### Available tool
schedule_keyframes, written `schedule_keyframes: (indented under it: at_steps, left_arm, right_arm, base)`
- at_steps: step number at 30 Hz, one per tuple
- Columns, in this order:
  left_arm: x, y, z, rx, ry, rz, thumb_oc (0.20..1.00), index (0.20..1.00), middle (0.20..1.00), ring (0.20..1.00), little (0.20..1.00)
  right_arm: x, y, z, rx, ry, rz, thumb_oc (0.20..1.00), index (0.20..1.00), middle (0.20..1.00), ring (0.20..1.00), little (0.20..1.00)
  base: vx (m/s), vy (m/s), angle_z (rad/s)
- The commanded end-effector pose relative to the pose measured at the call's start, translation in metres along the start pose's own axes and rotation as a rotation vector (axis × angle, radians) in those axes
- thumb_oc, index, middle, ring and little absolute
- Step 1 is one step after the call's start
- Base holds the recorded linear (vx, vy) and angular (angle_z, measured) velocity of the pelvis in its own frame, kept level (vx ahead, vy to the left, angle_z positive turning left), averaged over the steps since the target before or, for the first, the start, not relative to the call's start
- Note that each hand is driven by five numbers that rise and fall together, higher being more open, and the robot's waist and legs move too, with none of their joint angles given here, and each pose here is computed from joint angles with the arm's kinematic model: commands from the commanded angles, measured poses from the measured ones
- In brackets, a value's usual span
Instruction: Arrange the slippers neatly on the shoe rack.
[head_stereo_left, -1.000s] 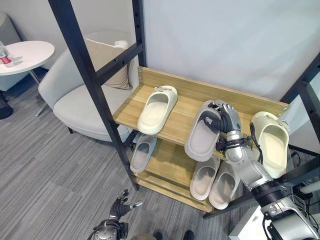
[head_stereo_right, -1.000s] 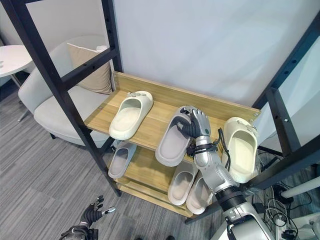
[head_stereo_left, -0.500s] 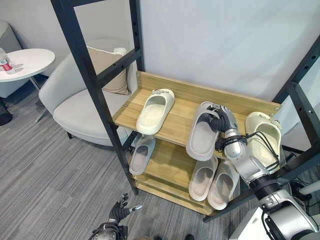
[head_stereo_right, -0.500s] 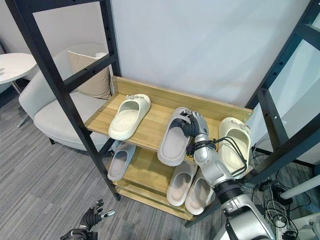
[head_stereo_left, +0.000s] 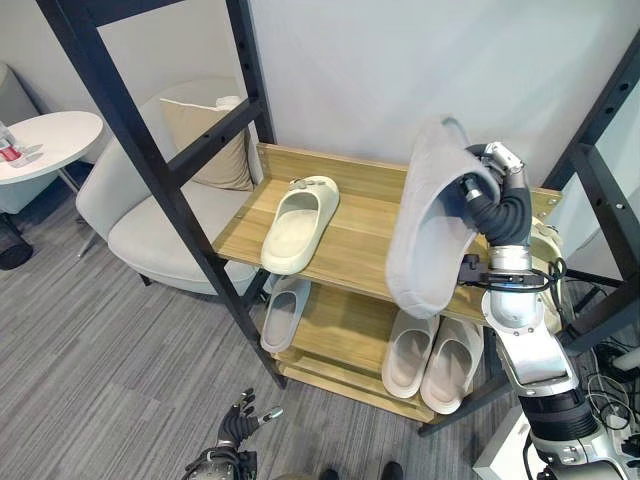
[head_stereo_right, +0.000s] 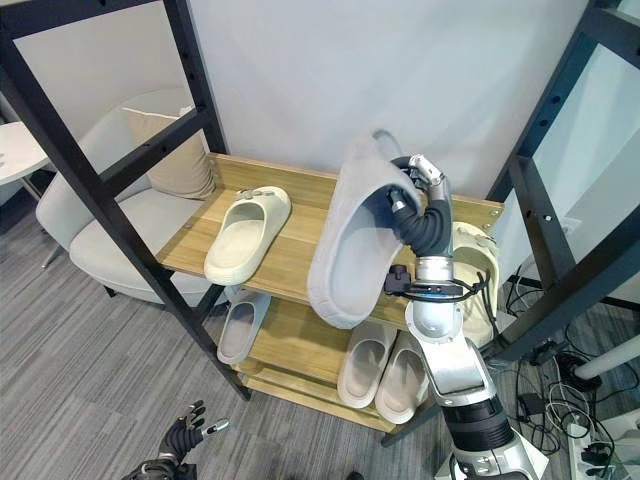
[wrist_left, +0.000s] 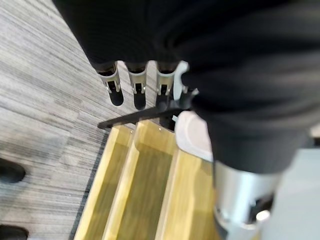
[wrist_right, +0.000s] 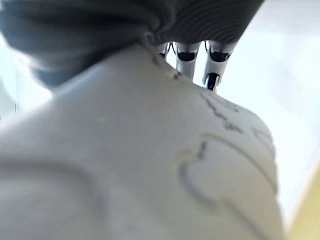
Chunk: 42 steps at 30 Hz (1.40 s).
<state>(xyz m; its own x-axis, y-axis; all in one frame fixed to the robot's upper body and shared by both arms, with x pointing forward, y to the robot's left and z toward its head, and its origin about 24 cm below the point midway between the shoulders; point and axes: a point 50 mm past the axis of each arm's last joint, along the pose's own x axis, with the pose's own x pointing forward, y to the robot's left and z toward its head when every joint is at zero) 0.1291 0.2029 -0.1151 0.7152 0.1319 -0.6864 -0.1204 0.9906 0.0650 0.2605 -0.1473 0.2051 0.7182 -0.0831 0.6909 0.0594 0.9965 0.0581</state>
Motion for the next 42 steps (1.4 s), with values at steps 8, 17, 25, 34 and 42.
schedule_keyframes:
  at_steps: [8, 17, 25, 34, 42]
  left_arm:
    - [0.011, 0.000, 0.023, -0.027, -0.077, -0.034, 1.000, 1.000, 1.000, 1.000, 1.000]
    - [0.019, 0.007, 0.013, -0.019, -0.040, -0.011, 1.000, 1.000, 1.000, 1.000, 1.000]
    - [0.018, 0.007, 0.007, 0.028, -0.016, -0.001, 1.000, 1.000, 1.000, 1.000, 1.000]
    - [0.021, -0.003, 0.077, -0.038, -0.311, 0.010, 1.000, 1.000, 1.000, 1.000, 1.000]
    - [0.015, -0.028, 0.134, -0.085, -0.539, -0.068, 1.000, 1.000, 1.000, 1.000, 1.000]
  right_arm:
    - [-0.033, 0.100, 0.014, 1.162, 0.252, 0.613, 0.200, 0.200, 0.200, 0.200, 0.200]
    - [-0.131, 0.074, -0.078, 0.480, 0.714, 0.870, 0.200, 0.200, 0.200, 0.200, 0.200]
    - [-0.143, 0.039, -0.119, -0.227, 0.687, 0.904, 0.200, 0.200, 0.200, 0.200, 0.200]
    - [-0.045, 0.020, -0.111, -0.776, 0.227, 0.522, 0.200, 0.200, 0.200, 0.200, 0.200]
    - [0.013, 0.025, -0.096, -0.879, 0.036, 0.354, 0.200, 0.200, 0.200, 0.200, 0.200]
  base:
    - [-0.04, -0.026, 0.00]
    - [-0.05, 0.008, 0.10]
    - [0.01, 0.039, 0.03]
    - [-0.13, 0.040, 0.19]
    - [-0.09, 0.082, 0.20]
